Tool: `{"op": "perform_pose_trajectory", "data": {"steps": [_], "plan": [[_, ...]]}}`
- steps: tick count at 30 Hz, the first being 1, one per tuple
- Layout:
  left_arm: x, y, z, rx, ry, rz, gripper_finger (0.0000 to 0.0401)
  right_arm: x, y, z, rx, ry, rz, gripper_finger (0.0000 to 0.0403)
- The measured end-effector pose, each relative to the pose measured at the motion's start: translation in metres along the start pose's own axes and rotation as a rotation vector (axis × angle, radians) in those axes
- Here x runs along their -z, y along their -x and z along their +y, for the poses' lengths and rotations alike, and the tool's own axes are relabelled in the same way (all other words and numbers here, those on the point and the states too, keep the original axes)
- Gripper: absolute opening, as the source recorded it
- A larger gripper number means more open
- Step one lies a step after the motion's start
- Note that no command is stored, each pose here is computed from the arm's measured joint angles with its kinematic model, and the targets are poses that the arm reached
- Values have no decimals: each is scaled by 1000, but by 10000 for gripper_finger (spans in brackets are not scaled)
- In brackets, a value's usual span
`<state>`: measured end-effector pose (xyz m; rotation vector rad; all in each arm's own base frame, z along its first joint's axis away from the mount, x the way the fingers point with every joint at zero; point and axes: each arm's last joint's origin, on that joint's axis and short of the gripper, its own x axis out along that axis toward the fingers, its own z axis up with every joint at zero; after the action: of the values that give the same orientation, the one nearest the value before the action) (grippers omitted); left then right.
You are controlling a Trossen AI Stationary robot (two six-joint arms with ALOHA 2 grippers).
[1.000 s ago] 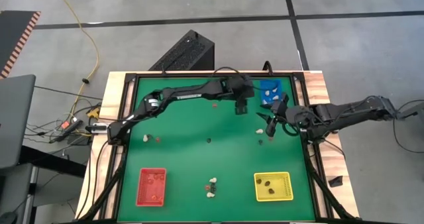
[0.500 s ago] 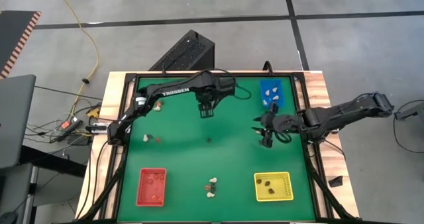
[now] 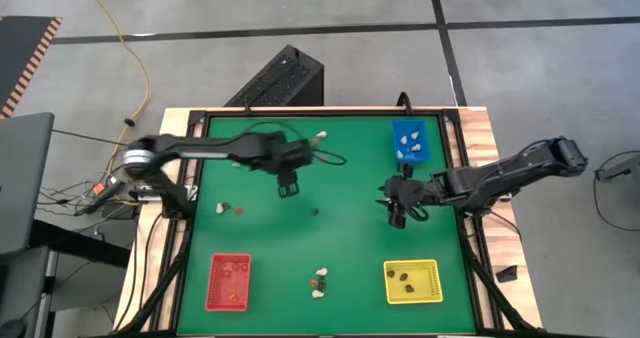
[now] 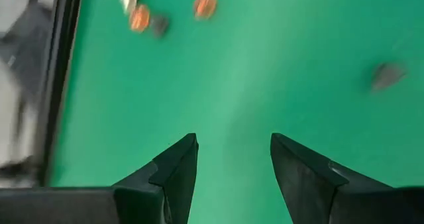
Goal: Sort Halloween decoration
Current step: Put the black skull toy into the yellow bin
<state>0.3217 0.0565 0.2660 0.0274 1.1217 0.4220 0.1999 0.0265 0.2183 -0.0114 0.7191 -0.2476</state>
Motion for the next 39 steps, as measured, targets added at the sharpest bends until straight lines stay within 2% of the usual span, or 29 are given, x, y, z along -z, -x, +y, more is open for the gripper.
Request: {"op": "perform_pose_trajectory", "data": {"steps": [5, 10, 13, 17, 22, 26, 31, 35, 39], "plan": [[45, -2, -9, 124, 48, -318, 181, -13, -19, 10, -36, 63, -109, 195], [81, -12, -10, 126, 62, -573, 181, -24, -44, 21, -120, 101, -216, 195], [101, -22, -10, 110, 65, -732, 181, -25, -53, 21, -100, 115, -140, 195], [124, -32, -5, 80, 112, -911, 181, -33, -45, 10, -41, 36, 108, 195], [136, -38, 3, 51, 153, -941, 181, -30, -31, -11, 64, -127, 402, 195], [136, -39, 5, 74, 153, -935, 181, -20, -28, -26, 28, -156, 553, 195], [136, -40, 3, 114, 130, -935, 181, -14, -31, -34, -49, -202, 650, 195], [136, -40, 3, 123, 125, -936, 181, -14, -29, -22, -152, -219, 673, 195], [136, -40, 3, 123, 123, -936, 180, -12, -25, -5, -155, -203, 675, 195]]}}
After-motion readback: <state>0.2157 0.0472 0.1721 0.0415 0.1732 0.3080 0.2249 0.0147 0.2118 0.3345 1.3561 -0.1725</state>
